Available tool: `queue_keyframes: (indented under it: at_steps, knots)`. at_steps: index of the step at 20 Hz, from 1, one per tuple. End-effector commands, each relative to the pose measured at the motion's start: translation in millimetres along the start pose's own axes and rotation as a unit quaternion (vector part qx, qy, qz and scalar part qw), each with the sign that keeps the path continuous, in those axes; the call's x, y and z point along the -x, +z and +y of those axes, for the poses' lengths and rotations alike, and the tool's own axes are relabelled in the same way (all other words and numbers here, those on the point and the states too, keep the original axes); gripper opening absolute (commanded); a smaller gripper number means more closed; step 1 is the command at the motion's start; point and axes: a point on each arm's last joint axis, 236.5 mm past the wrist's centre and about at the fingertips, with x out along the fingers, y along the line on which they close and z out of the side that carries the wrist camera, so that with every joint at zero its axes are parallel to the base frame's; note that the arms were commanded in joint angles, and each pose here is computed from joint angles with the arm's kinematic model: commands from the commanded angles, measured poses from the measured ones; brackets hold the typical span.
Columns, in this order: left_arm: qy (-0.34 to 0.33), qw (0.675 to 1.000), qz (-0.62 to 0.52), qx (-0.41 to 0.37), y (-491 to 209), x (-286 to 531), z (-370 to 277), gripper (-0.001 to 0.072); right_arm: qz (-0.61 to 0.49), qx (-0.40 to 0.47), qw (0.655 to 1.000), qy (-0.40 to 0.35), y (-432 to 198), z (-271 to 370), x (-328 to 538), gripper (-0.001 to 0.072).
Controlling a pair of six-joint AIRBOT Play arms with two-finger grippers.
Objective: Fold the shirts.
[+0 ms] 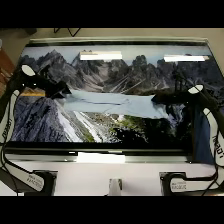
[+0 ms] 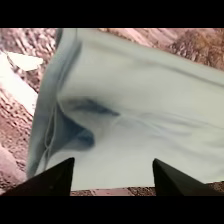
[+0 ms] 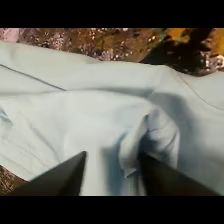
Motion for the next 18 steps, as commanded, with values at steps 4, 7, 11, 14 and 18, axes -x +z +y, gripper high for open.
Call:
queue_keyframes:
  at_steps: [4,7,11,14,18]
  knots:
    - [0.008,1.000,-0.013,-0.024,22,52,4,0.0604,0.116,0.058,0.990,-0.050,-39,-57,52,0.0702]
    - [0.005,0.998,-0.050,-0.047,35,89,-13,0.0604,0.161,0.039,0.986,-0.025,-66,-64,50,0.0703]
    - [0.001,0.994,-0.077,-0.076,30,119,-43,0.0603,0.144,-0.005,0.988,0.059,-64,-41,17,0.0704]
    - [-0.004,0.992,-0.081,-0.102,17,133,-67,0.0603,0.128,-0.033,0.988,0.086,-59,-36,4,0.0703]
    - [-0.014,0.986,-0.088,-0.143,1,142,-107,0.0602,0.134,-0.038,0.986,0.095,-61,-27,-16,0.0703]
